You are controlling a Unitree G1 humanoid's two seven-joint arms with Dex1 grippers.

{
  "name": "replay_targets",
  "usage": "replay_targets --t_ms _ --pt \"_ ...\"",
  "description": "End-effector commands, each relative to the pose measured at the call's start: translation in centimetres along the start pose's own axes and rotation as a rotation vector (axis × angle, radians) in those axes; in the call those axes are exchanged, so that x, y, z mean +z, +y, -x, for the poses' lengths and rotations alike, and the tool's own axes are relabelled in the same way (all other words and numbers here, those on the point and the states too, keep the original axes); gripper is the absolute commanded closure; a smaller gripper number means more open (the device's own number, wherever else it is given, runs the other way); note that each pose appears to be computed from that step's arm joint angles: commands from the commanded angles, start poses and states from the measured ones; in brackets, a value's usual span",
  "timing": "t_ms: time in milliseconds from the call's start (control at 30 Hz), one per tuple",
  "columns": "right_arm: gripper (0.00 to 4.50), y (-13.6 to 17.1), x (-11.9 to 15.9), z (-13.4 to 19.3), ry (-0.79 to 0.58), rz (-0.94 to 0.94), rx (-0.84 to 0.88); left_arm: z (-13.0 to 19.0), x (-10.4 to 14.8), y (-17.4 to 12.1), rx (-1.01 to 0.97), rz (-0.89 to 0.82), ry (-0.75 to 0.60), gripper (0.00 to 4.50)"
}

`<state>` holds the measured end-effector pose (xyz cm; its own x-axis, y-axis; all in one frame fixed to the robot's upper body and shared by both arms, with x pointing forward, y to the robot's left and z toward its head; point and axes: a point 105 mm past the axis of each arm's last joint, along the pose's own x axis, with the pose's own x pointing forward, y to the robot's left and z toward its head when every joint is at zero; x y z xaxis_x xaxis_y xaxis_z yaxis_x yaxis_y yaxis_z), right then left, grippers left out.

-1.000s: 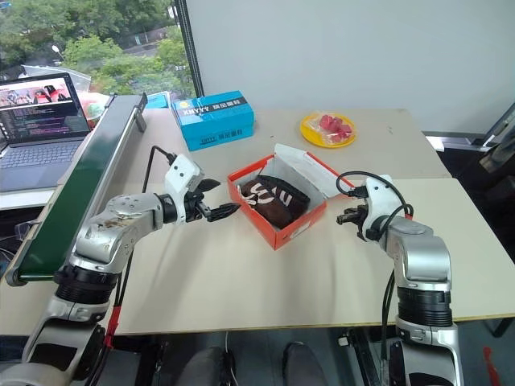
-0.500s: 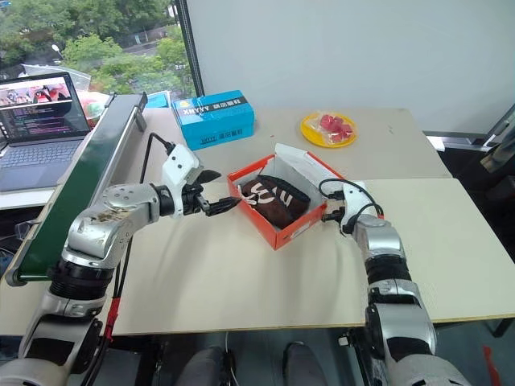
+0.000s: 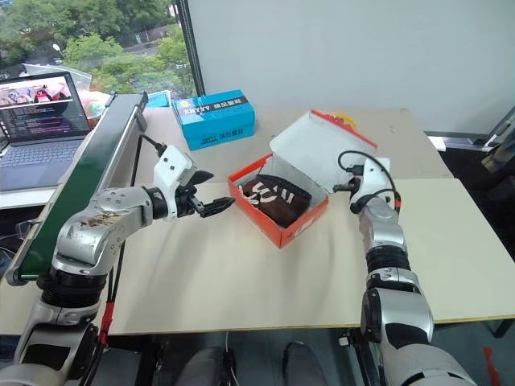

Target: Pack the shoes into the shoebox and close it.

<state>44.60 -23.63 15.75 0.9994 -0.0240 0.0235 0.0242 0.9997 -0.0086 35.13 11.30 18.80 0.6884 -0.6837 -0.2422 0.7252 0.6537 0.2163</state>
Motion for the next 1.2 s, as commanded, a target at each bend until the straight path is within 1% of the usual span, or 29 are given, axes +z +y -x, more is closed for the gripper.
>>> replay_targets --t_ms 33,133,200,300,400,500,567,633,767,833,900,967,1100,1200 --pt "4.48 1.8 4.9 0.9 -0.170 -0.039 0.122 0.3 1.1 -0.1 0.004 -0.028 -0.037 0.00" --pt "4.48 4.5 5.5 2.5 -0.154 -0.070 0.333 0.4 1.1 0.1 0.010 -0.029 -0.037 0.00" --pt "4.48 5.2 5.5 3.5 -0.130 -0.086 0.408 0.6 1.0 0.3 0.020 -0.030 -0.034 0.00" --pt "4.48 6.7 4.8 5.8 -0.037 -0.032 0.585 0.9 0.7 0.7 0.040 -0.029 -0.024 0.00" --pt "4.48 6.9 4.7 6.8 0.019 -0.002 0.641 1.0 0.6 0.7 0.042 -0.027 -0.022 0.00" --pt "4.48 7.1 5.5 6.6 0.012 -0.014 0.654 1.0 0.6 0.7 0.042 -0.027 -0.023 0.00" --pt "4.48 8.6 6.2 5.8 0.002 -0.041 0.694 0.9 0.6 0.7 0.043 -0.027 -0.025 0.00" --pt "4.48 10.6 5.9 4.9 0.029 -0.069 0.736 0.9 0.6 0.7 0.046 -0.028 -0.026 0.00" --pt "4.48 13.8 4.2 4.3 0.094 -0.103 0.804 1.0 0.2 0.8 0.064 -0.014 -0.020 0.00" --pt "4.48 15.4 1.9 4.0 0.160 -0.110 0.827 1.5 -0.3 0.7 0.083 -0.005 -0.005 0.00" --pt "4.48 16.3 0.1 4.0 0.200 -0.064 0.839 2.0 -0.5 0.7 0.101 0.001 -0.001 0.00" --pt "4.48 16.4 -1.3 3.9 0.220 -0.022 0.833 2.4 -0.6 0.8 0.129 0.011 -0.003 0.00" --pt "4.48 15.9 -3.0 3.7 0.233 0.017 0.814 2.9 -0.9 0.7 0.164 0.033 -0.011 0.00" --pt "4.48 15.3 -4.0 3.8 0.237 0.054 0.807 3.4 -1.6 0.5 0.193 0.058 -0.016 0.00"
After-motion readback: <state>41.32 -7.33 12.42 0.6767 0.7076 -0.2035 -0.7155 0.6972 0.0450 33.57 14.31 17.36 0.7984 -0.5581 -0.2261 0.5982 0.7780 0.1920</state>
